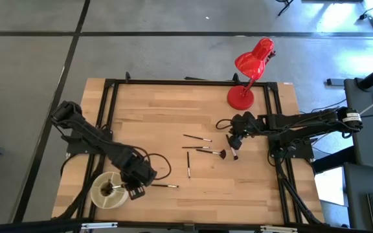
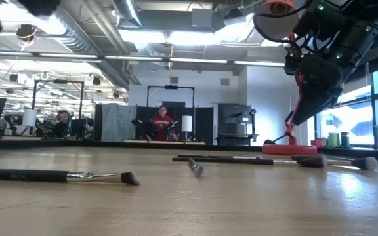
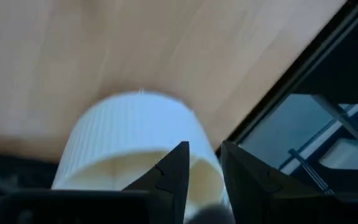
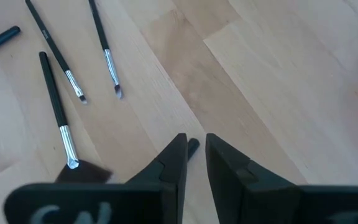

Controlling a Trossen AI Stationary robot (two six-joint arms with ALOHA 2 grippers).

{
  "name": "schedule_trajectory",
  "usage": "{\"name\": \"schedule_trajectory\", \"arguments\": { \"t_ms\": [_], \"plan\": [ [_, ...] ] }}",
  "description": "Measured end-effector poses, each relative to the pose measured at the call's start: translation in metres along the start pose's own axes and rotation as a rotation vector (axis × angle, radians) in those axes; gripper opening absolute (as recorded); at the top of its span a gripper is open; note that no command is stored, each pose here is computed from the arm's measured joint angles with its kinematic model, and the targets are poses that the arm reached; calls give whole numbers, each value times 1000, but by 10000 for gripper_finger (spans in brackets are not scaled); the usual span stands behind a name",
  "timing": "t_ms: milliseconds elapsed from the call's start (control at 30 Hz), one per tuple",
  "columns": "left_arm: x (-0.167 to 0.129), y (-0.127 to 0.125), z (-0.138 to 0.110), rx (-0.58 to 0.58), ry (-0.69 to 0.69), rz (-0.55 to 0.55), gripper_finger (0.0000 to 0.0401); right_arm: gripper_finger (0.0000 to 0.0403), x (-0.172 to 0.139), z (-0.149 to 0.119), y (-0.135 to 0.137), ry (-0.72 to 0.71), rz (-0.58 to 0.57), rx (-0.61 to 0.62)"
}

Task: Pick & Place Makeup Brushes
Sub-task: Put the black blush brush into the makeup organizer, then put the black eyeshadow brush into the makeup organizer

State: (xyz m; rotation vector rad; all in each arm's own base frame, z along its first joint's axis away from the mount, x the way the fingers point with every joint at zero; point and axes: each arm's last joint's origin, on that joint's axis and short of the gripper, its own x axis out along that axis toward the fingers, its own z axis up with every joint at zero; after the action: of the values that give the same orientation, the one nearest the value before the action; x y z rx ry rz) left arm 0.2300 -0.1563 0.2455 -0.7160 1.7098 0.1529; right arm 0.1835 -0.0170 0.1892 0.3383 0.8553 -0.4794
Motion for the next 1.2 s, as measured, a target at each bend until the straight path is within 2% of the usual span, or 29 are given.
{"name": "schedule_trajectory", "arguments": {
  "t_ms": [267,367,467,600,700,800,867,967,1200],
  "plan": [
    [-19,-5,-32,-122,60,136,61,60,0,0,0,-3,2,6],
    [-23,-8,-39,-99,14,168,55,60,0,1,1,-15,8,6],
    [-28,-8,-33,-20,-161,211,54,60,0,3,1,-26,13,-5],
    [-35,-9,-8,50,-594,289,58,60,0,3,2,-33,16,-13],
    [-36,-17,17,107,-816,261,66,60,0,3,2,-34,16,-18],
    [-24,-32,47,253,-953,213,76,60,0,3,2,-35,15,-37],
    [-12,-45,67,378,-975,145,82,60,0,4,1,-43,-3,-40],
    [14,-56,91,504,-905,93,91,60,0,4,0,-46,-16,-40],
    [72,-54,116,520,-716,113,112,60,0,4,0,-45,-17,-40]
  ]
}}
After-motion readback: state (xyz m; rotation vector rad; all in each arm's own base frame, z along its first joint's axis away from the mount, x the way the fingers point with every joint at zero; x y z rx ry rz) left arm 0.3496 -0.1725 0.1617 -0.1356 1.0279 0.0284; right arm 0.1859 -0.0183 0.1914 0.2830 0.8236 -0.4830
